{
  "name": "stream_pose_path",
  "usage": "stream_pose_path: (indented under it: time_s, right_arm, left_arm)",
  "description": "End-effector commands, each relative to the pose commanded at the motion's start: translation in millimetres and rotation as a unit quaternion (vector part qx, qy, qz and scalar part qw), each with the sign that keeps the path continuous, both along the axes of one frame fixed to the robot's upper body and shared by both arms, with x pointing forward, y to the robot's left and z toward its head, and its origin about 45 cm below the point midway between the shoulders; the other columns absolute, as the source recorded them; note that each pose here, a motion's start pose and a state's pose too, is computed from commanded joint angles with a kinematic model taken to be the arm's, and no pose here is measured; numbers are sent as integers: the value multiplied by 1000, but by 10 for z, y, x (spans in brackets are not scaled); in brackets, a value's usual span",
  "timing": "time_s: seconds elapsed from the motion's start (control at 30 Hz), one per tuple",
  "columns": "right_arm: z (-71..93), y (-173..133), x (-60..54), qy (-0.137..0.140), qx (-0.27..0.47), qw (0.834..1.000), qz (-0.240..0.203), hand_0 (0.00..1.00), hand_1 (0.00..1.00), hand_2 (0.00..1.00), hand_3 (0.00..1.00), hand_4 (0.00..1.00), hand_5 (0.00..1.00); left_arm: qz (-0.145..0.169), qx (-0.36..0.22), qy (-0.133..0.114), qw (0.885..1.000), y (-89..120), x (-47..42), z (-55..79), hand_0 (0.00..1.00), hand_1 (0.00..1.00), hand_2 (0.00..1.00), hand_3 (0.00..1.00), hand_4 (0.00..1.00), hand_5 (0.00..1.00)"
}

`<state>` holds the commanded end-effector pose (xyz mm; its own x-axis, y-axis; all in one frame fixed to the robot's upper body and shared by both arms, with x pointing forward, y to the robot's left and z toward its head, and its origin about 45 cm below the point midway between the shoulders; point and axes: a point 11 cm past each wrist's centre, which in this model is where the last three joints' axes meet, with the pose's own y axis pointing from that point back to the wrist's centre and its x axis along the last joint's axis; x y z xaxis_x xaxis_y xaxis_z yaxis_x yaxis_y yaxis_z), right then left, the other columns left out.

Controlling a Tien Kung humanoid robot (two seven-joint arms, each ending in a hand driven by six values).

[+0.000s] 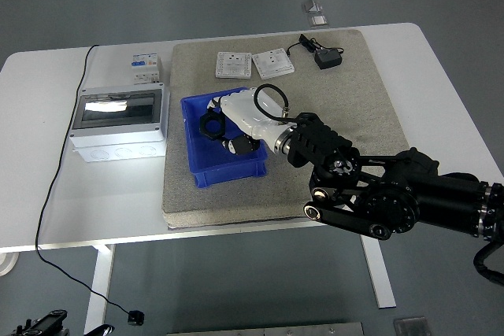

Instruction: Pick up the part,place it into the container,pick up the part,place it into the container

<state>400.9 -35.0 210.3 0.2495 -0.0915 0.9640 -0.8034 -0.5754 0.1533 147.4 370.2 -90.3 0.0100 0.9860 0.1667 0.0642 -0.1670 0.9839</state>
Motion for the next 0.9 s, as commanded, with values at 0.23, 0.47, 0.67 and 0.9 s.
stream_pose_path:
  time_s: [0.23,0.47,0.67,0.9]
  right_arm:
    - [-79,-59,24,28,-11,999,-17,521,770,908,942,755,442]
    - [-138,-141,33,55,-29,998,-33,766,998,998,998,922,634]
    - [-65,-218,70,49,6,998,-45,998,998,998,998,886,601]
    - [38,-686,86,52,147,983,-99,998,998,998,998,903,633]
  left_arm:
    - [9,-6,6,1000,-17,-34,-10,696,684,698,714,780,799]
    - [12,-14,18,1000,-49,-32,-2,701,692,712,732,776,801]
    - [13,-17,18,1000,-69,-29,-6,702,692,715,733,776,805]
    - [12,-21,15,1000,-112,-38,-25,702,691,715,731,776,799]
